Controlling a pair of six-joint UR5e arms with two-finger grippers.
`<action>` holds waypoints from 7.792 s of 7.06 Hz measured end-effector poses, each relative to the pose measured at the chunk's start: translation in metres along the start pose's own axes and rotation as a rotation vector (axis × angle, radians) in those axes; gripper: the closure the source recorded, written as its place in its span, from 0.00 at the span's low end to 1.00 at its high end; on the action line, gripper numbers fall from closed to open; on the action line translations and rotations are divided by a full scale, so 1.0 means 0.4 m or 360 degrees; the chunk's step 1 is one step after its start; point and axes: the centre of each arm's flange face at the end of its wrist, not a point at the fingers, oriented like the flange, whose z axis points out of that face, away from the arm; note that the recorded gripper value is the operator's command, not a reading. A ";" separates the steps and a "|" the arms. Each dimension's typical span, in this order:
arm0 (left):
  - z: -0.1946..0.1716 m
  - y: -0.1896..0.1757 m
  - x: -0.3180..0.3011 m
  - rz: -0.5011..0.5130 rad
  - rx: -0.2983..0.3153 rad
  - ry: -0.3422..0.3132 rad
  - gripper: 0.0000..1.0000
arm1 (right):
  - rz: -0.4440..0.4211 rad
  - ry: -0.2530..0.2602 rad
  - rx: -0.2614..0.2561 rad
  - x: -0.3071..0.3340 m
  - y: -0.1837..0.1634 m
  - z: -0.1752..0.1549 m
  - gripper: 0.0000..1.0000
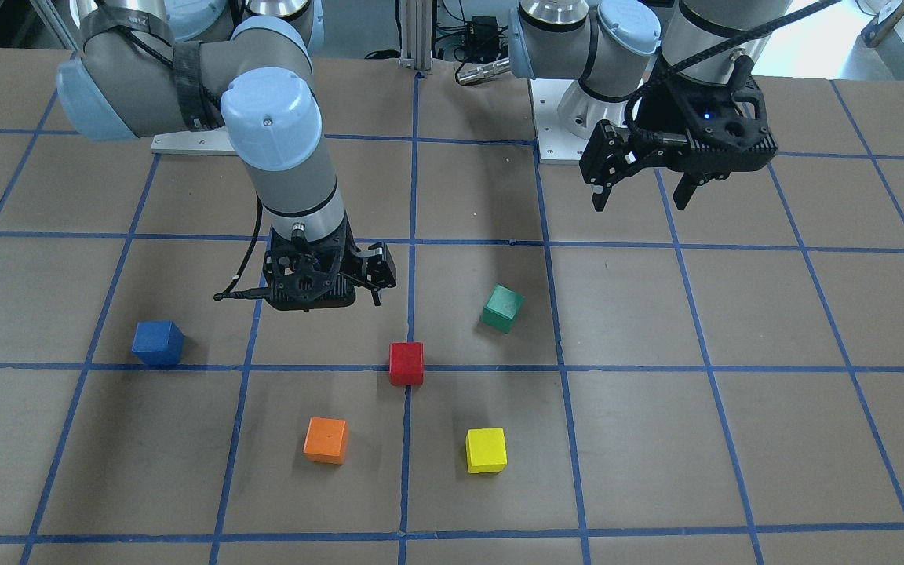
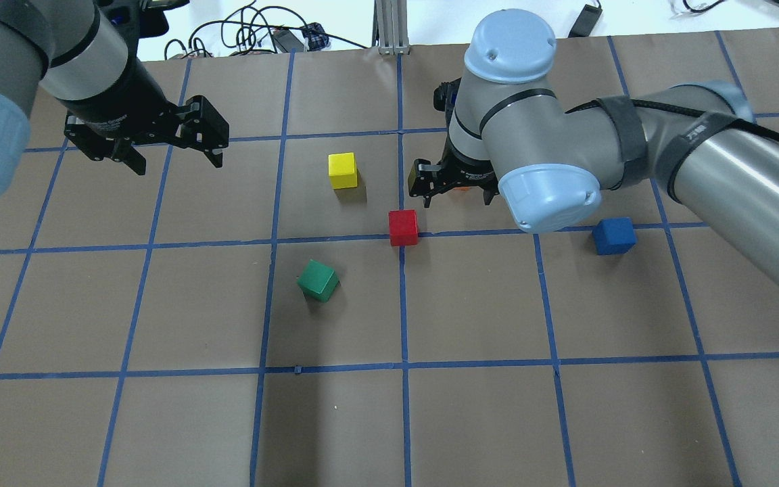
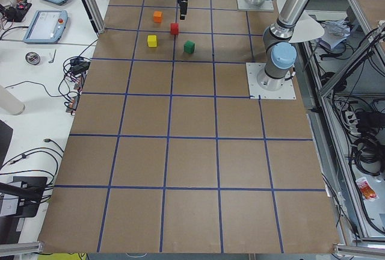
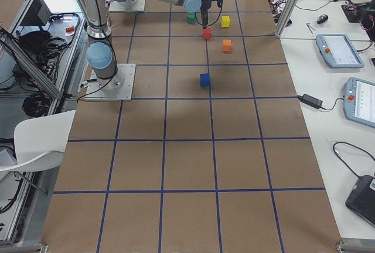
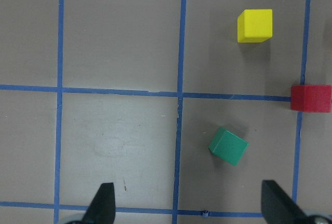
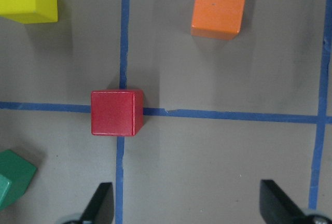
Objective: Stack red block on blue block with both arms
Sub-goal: 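Lower the right gripper over the red cube and grasp it, then carry the red cube with the right gripper over the blue cube, then lower the red cube onto the blue cube with the right gripper, then open the right gripper and lift it off the red cube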
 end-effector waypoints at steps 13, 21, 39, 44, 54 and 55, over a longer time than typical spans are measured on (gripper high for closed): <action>0.003 -0.001 0.004 0.0046 -0.0016 0.0006 0.00 | 0.0072 0.0000 -0.0067 -0.151 -0.066 0.331 1.00; 0.001 -0.001 0.005 0.0049 -0.0008 0.0008 0.00 | 0.0291 0.0074 -0.0232 0.261 -0.099 -0.066 1.00; 0.003 -0.005 0.011 0.0054 -0.0002 0.0009 0.00 | -0.0092 0.0057 -0.0182 0.719 0.008 0.092 1.00; 0.005 -0.005 0.011 0.0054 -0.0005 0.0009 0.00 | -0.0086 0.0057 -0.0205 0.724 0.007 0.111 0.44; 0.004 -0.002 0.012 0.0056 -0.0004 0.0010 0.00 | 0.0229 0.0122 -0.0176 0.671 0.042 -0.184 0.00; 0.004 -0.003 0.012 0.0056 -0.0003 0.0009 0.00 | 0.0267 0.0130 -0.0167 0.629 0.070 -0.259 0.00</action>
